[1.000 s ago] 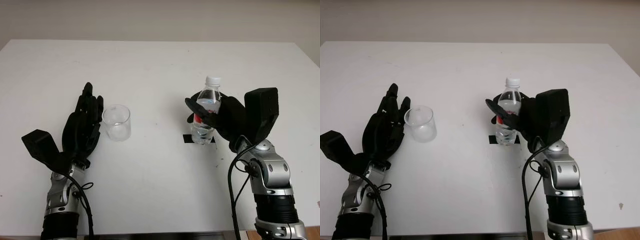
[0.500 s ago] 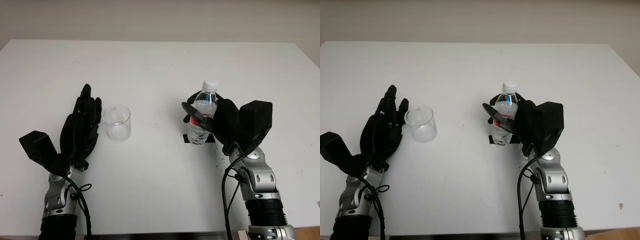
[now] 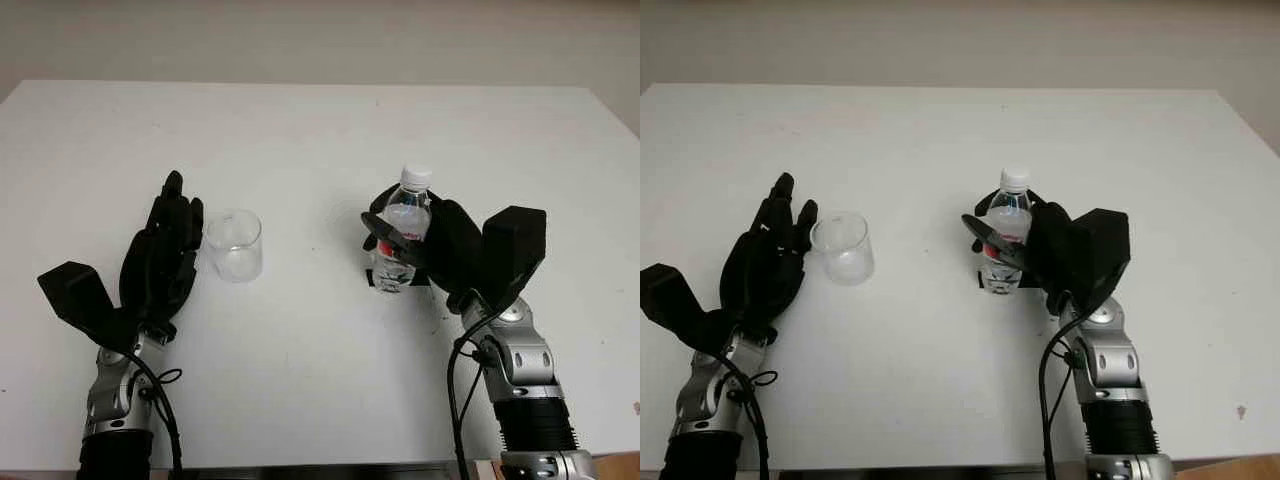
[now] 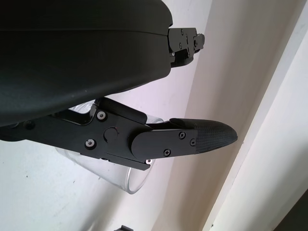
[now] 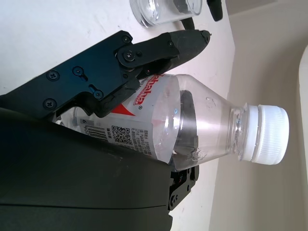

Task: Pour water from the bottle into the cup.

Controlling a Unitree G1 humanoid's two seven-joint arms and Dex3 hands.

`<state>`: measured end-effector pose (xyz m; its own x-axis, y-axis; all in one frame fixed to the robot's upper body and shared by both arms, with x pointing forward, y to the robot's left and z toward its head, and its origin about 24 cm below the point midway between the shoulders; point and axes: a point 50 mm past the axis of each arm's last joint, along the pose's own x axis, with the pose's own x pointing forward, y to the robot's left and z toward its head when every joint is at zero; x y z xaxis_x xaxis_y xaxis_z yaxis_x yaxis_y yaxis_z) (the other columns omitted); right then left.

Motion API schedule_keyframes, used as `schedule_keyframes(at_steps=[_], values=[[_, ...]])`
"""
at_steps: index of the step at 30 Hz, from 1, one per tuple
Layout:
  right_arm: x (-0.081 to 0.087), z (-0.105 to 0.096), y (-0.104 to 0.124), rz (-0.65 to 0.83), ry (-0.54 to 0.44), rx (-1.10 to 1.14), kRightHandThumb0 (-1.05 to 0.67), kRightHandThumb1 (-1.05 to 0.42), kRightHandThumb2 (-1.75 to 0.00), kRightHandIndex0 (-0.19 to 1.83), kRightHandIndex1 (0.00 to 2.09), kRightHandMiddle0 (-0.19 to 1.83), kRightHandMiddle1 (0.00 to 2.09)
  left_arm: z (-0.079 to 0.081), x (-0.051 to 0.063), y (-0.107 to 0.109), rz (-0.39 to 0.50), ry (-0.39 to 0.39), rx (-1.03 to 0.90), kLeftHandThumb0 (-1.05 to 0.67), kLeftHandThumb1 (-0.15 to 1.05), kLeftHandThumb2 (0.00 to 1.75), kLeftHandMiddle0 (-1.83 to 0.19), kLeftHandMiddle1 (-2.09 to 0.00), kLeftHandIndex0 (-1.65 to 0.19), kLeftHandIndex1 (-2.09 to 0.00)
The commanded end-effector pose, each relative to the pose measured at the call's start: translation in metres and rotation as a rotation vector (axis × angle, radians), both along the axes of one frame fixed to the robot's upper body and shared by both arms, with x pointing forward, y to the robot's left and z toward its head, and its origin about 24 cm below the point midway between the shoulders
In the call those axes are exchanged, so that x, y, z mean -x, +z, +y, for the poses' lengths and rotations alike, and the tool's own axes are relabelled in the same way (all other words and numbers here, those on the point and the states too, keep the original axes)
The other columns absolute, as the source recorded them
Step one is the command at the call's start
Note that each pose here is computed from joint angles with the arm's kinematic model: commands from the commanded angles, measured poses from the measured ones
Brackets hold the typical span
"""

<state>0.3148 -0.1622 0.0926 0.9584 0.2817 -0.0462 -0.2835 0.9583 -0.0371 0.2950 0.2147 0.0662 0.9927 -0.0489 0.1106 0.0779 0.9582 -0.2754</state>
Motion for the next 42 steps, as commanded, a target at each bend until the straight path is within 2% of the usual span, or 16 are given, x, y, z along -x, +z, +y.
schedule_keyframes(at_steps=[1,2,4,5,6,8,9,10,12,15,19,23,27,30,33,42], values=[[0.003,-0.004,0.001,0.004,0.003,0.018,-0.55,-1.05,-0.22,1.40,2.09,0.99,2.09,0.002,-0.001,0.006,-0.024,-0.001,-0.015,-0.70,1.05,0.42,0.08,-0.05,0.06,-0.06],[0.003,-0.005,0.002,0.012,0.005,0.015,-0.59,-1.05,-0.16,1.30,2.09,0.92,2.09,0.002,-0.001,0.006,-0.023,-0.001,-0.014,-0.70,1.05,0.42,0.08,-0.05,0.06,-0.06],[0.004,-0.006,0.003,0.025,0.004,-0.005,-0.64,-0.99,-0.07,0.93,2.09,0.48,2.09,0.002,-0.001,0.006,-0.023,-0.003,-0.010,-0.71,1.05,0.42,0.08,-0.05,0.07,-0.06],[0.005,-0.006,0.003,0.027,0.006,-0.007,-0.66,-0.96,-0.06,0.76,2.09,0.33,2.08,0.002,-0.001,0.006,-0.022,-0.004,-0.007,-0.70,1.05,0.42,0.08,-0.05,0.07,-0.06],[0.006,-0.007,0.004,0.024,0.015,-0.004,-0.68,-0.94,-0.05,0.56,2.09,0.22,2.05,0.002,-0.001,0.006,-0.022,-0.003,-0.005,-0.70,1.05,0.42,0.08,-0.05,0.07,-0.05],[0.008,-0.008,0.004,0.021,0.035,0.020,-0.73,-0.90,-0.05,0.02,2.05,0.00,1.90,0.002,-0.001,0.006,-0.021,0.000,-0.007,-0.70,1.05,0.41,0.08,-0.05,0.06,-0.06],[0.009,-0.008,0.005,0.019,0.044,0.042,-0.76,-0.88,-0.05,-0.10,1.86,-0.09,1.77,0.002,-0.001,0.006,-0.021,0.000,-0.006,-0.70,1.05,0.41,0.08,-0.05,0.07,-0.06],[0.010,-0.009,0.005,0.015,0.054,0.061,-0.79,-0.88,-0.05,-0.15,1.72,-0.13,1.69,0.002,-0.001,0.006,-0.021,0.000,-0.005,-0.70,1.05,0.41,0.08,-0.05,0.07,-0.05],[0.011,-0.011,0.006,0.011,0.074,0.085,-0.82,-0.87,-0.05,-0.18,1.34,-0.18,1.44,0.002,-0.001,0.006,-0.021,0.000,0.000,-0.70,1.05,0.41,0.08,-0.05,0.07,-0.06],[0.013,-0.012,0.008,0.015,0.092,0.090,-0.87,-0.86,-0.05,-0.19,0.98,-0.19,1.16,0.003,-0.001,0.006,-0.022,-0.003,-0.011,-0.71,1.05,0.41,0.08,-0.05,0.07,-0.06],[0.016,-0.014,0.007,0.020,0.099,0.063,-0.84,-0.84,-0.05,-0.19,0.63,-0.19,0.90,0.003,-0.001,0.006,-0.020,0.001,-0.010,-0.71,1.05,0.41,0.07,-0.06,0.06,-0.06],[0.018,-0.015,0.006,0.004,0.112,0.067,-0.78,-0.84,-0.05,-0.17,0.38,-0.14,0.61,0.003,-0.002,0.006,-0.021,-0.005,-0.005,-0.70,1.05,0.42,0.08,-0.05,0.07,-0.05],[0.020,-0.017,0.006,-0.004,0.130,0.101,-0.83,-0.85,-0.06,-0.18,0.10,-0.13,0.30,0.003,-0.003,0.006,-0.023,-0.004,-0.010,-0.71,1.05,0.42,0.07,-0.05,0.07,-0.05],[0.021,-0.018,0.006,-0.011,0.171,0.113,-0.91,-0.87,-0.06,-0.19,0.01,-0.18,0.07,0.003,-0.003,0.006,-0.022,-0.005,-0.006,-0.71,1.05,0.41,0.07,-0.05,0.07,-0.05],[0.023,-0.019,0.004,-0.021,0.191,0.124,-0.98,-0.88,-0.06,-0.19,0.00,-0.19,0.01,0.003,-0.003,0.006,-0.022,-0.002,0.001,-0.70,1.05,0.41,0.07,-0.05,0.06,-0.06],[0.030,-0.012,-0.006,-0.161,0.066,0.208,-1.05,-0.89,-0.06,-0.19,0.00,-0.19,0.00,0.003,-0.005,0.007,-0.024,-0.012,-0.010,-0.71,1.05,0.42,0.09,-0.05,0.08,-0.05]])
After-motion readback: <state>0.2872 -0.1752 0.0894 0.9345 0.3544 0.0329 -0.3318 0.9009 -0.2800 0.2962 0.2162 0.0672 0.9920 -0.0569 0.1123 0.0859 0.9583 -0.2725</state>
